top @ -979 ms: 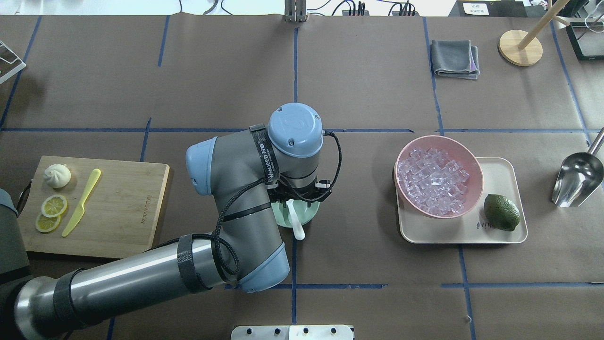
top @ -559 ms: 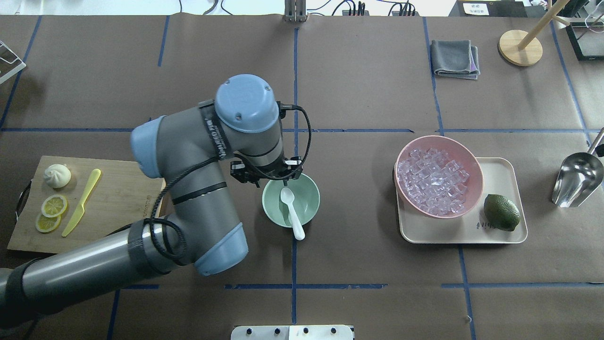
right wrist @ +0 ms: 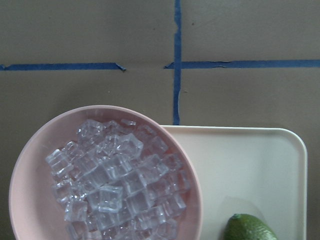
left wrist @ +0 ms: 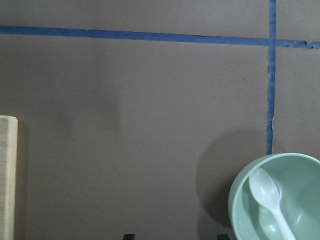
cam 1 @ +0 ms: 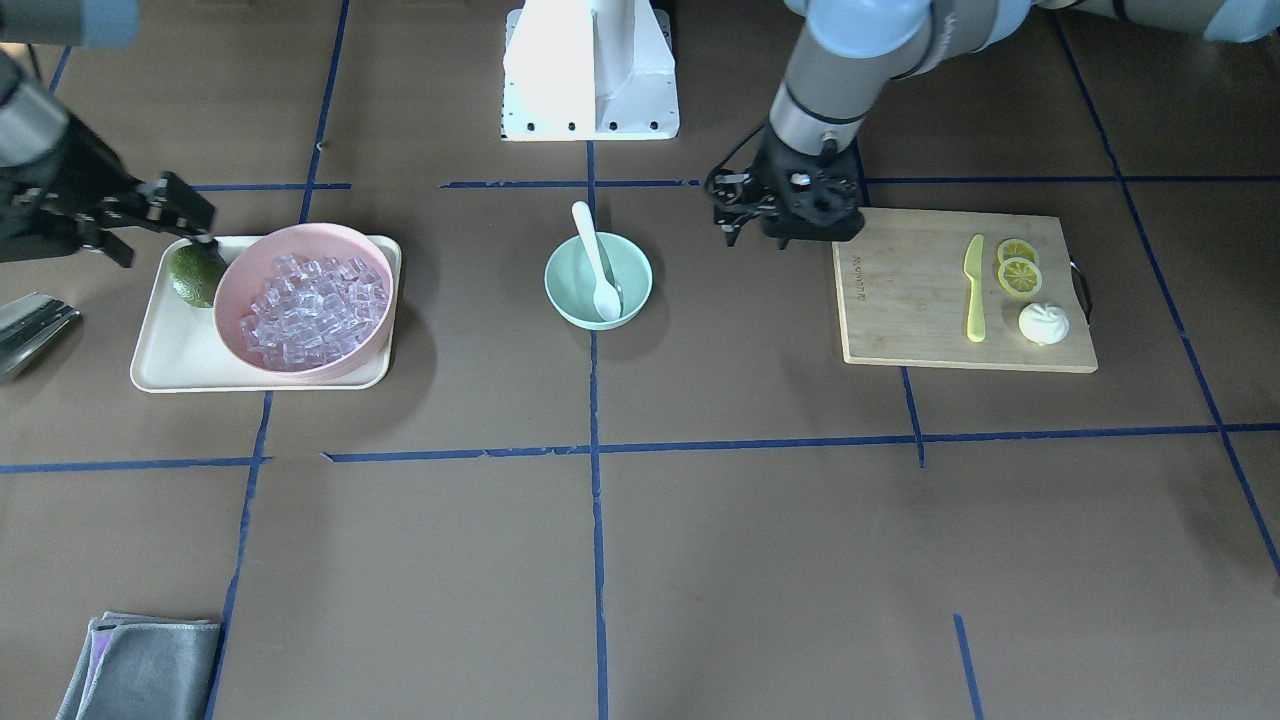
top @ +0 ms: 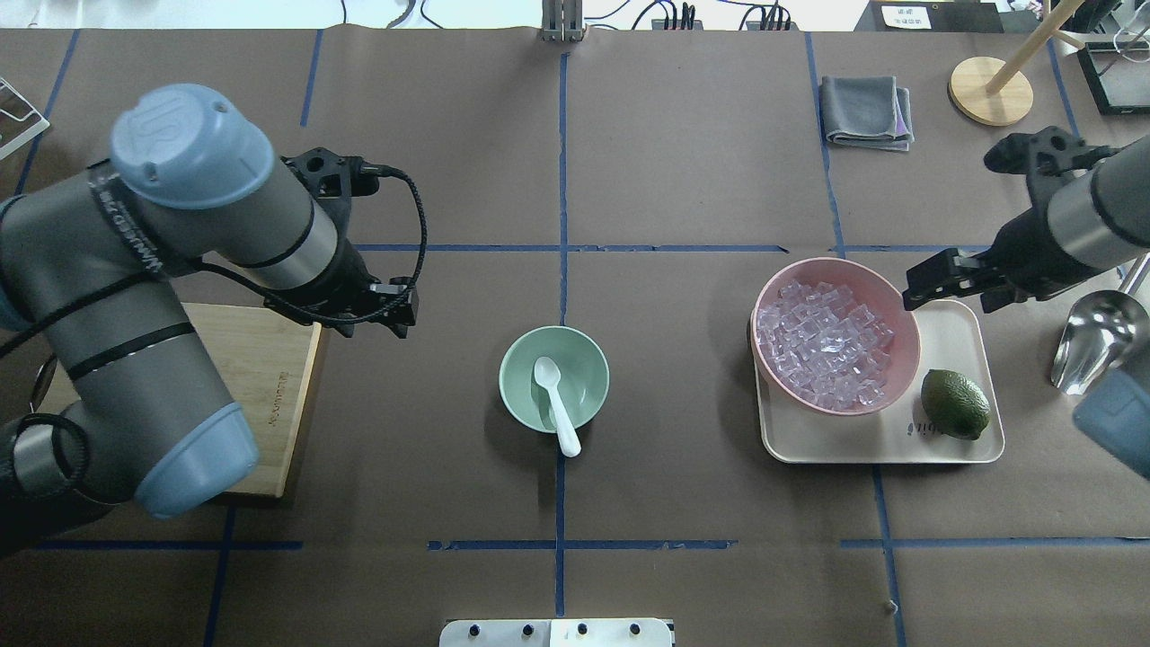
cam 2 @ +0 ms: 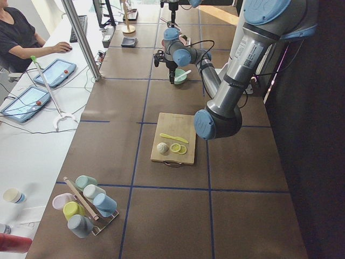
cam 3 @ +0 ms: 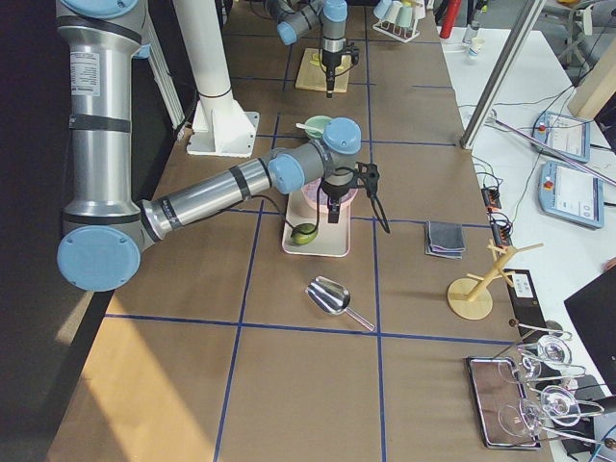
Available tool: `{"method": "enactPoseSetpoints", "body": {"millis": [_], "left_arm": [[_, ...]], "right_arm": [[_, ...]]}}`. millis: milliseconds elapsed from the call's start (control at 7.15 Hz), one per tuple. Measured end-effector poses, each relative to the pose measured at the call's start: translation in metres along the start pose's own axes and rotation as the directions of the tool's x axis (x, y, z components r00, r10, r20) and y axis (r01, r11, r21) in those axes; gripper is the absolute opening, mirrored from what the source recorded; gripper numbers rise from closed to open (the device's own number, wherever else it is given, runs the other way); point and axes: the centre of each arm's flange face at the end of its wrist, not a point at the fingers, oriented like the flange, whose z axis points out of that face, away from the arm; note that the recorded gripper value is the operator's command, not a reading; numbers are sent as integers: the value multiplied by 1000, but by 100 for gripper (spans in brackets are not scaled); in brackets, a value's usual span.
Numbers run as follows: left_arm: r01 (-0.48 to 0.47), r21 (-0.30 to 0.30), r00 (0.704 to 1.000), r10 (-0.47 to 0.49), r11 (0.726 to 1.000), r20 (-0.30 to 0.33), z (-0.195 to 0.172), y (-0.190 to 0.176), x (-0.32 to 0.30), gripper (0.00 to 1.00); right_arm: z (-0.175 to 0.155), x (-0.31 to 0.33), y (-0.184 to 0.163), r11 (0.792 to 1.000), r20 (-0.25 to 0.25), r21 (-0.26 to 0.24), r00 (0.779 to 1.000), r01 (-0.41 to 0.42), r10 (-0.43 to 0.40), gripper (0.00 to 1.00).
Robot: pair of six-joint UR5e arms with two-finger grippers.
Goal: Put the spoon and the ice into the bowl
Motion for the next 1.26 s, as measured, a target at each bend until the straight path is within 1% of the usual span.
{"method": "enactPoseSetpoints", "body": {"millis": [280,559,699,839,1119,1259], "left_arm": [[-21,-4,1000,21,1000,-3,-11,5,-27,64],[-23,-7,1000,23,1000,-1,-10,6,-30,65],[-23,-8,1000,23,1000,0,-10,6,-31,65],[-22,-10,1000,22,1000,1,-9,6,-31,65],[-22,-10,1000,22,1000,1,-8,5,-32,65],[-23,-10,1000,23,1000,0,-7,6,-31,65]], "right_arm": [[40,-45,8,1000,-35,4,999,24,-23,98],[65,-73,9,1000,-47,2,999,25,-25,95],[74,-80,7,1000,-53,-2,998,26,-26,87],[80,-82,7,1000,-59,-6,998,26,-27,82],[87,-82,6,1000,-68,-13,997,23,-24,81],[90,-80,6,1000,-73,-16,997,21,-22,77]]}}
